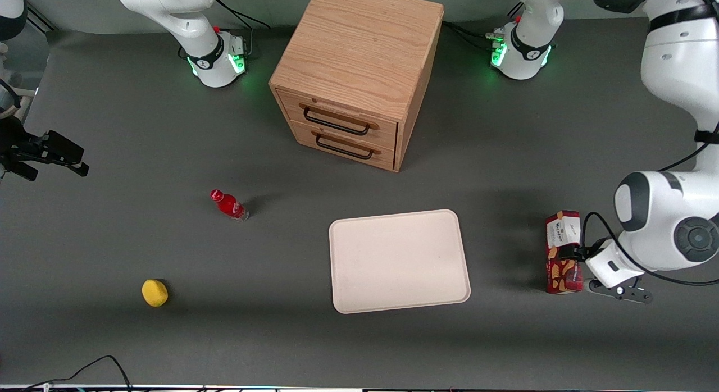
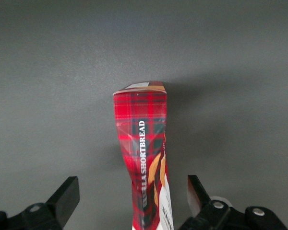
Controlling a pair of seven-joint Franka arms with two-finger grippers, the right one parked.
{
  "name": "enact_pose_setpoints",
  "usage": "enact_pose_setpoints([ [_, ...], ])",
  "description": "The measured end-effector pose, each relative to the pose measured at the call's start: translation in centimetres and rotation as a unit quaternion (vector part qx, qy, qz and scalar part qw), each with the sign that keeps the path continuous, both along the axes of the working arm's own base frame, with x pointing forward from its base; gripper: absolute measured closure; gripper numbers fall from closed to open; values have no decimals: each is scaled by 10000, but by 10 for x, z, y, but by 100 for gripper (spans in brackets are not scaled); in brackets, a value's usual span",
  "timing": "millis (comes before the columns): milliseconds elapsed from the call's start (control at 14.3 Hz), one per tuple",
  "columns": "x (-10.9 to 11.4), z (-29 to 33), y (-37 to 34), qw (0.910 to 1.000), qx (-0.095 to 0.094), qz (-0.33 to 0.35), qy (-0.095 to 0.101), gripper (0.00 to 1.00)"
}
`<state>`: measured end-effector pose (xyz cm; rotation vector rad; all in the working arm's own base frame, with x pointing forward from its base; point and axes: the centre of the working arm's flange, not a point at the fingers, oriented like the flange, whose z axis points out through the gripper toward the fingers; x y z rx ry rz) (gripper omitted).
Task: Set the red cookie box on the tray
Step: 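Close the left gripper on the shortbread box and lift it, then carry the box with the left gripper over the cream tray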
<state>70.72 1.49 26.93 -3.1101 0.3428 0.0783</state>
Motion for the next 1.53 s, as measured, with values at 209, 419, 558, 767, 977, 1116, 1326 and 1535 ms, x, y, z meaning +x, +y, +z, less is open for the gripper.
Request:
enact_pose_setpoints([
  [209,1,-36,0,9999,117,-45,27,0],
  [419,0,-56,-2,9999,110,45,68,31],
  [558,1,-53,-2,9999,113,120,40,54],
  [767,4,-47,-5,9997,111,210,5,76],
  [977,11,-21,-8,9993,163,231,229,83],
  [1116,17,23,-34,9985,240,372,327,88],
  [1326,13,87,-104,9961,346,806,135,88],
  [1535,-1,104,-177,9910,313,1303,16,88],
])
